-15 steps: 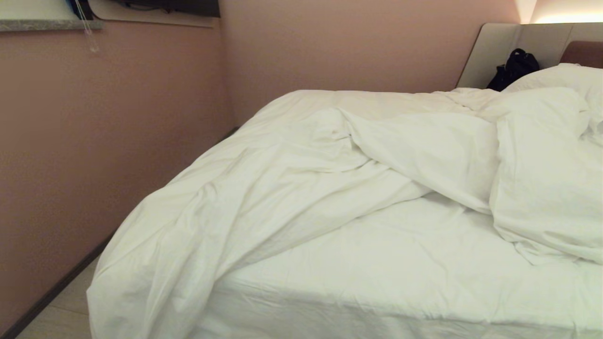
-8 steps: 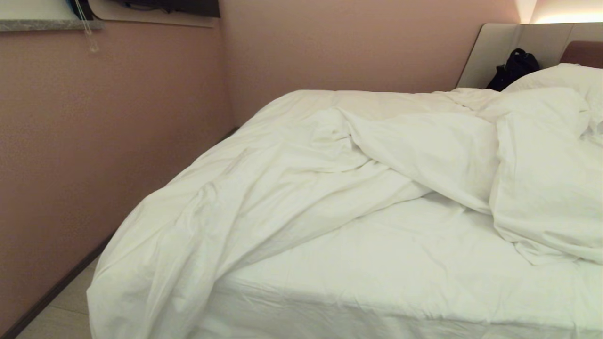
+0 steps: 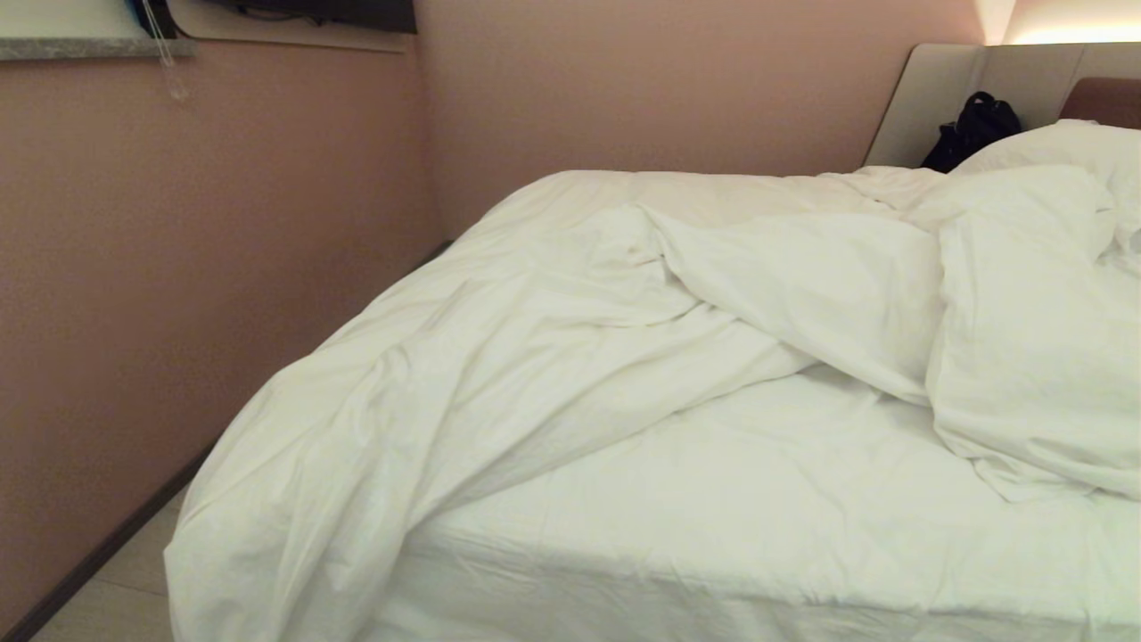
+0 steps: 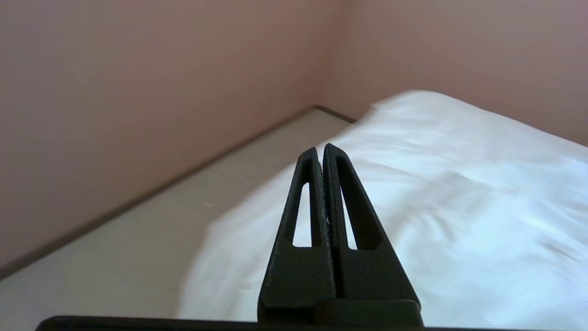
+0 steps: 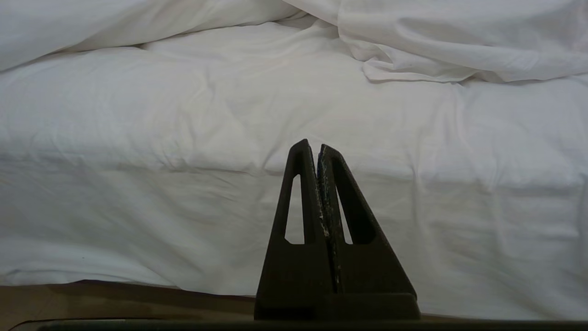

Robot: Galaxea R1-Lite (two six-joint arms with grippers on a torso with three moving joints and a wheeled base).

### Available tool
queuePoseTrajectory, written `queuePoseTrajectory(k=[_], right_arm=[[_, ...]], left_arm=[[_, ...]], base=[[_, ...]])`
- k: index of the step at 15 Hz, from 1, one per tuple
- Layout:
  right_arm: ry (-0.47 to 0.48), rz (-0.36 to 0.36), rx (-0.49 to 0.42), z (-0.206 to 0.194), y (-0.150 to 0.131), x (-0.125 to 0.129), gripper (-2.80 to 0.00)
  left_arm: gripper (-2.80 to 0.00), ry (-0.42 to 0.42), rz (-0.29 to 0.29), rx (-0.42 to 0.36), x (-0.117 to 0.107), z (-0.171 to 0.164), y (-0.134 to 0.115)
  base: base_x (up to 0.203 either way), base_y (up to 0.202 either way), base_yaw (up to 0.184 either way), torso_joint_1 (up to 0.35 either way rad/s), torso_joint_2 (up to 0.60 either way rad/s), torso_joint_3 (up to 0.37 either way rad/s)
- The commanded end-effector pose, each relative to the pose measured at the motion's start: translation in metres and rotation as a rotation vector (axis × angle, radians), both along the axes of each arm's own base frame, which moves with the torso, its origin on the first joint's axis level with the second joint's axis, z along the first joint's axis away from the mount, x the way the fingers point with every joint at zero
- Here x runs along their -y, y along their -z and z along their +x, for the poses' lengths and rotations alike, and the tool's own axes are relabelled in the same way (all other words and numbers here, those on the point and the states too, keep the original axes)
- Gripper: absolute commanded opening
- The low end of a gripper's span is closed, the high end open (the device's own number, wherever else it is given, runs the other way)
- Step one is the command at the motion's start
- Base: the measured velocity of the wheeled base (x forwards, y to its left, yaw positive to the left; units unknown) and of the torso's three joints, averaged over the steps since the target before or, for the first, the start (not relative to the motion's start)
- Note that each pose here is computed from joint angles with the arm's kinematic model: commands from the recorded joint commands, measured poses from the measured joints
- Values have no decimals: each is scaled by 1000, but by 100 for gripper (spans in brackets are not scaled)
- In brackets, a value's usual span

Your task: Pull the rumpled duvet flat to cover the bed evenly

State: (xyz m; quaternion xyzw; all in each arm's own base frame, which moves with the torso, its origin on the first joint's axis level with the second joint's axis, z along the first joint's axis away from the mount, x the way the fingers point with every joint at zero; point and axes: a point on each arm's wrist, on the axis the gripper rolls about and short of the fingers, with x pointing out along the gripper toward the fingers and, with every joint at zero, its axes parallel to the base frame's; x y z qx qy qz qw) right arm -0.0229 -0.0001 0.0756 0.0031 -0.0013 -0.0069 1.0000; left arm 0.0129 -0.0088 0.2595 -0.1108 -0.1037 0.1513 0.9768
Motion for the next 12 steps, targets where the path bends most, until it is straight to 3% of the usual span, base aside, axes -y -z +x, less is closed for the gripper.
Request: queuePoseTrajectory(k=[1,4,10,12], right_arm=[[0,0,-1,0,0,0,-280],[0,0,-1,0,0,0,-280],[0,0,-1,0,0,0,-280],[0,0,-1,0,0,0,-280]], left_arm=[[-280,136,-18,-1,3,-3,1],[-280,194,-56,-37,0,-5,8],[-280,248,-14,-180,-8,-5,22],[-280,271,-29,-242,-10,5,25]], base=[[0,0,0,0,0,0],[0,0,0,0,0,0],[0,0,0,0,0,0],[0,0,0,0,0,0]])
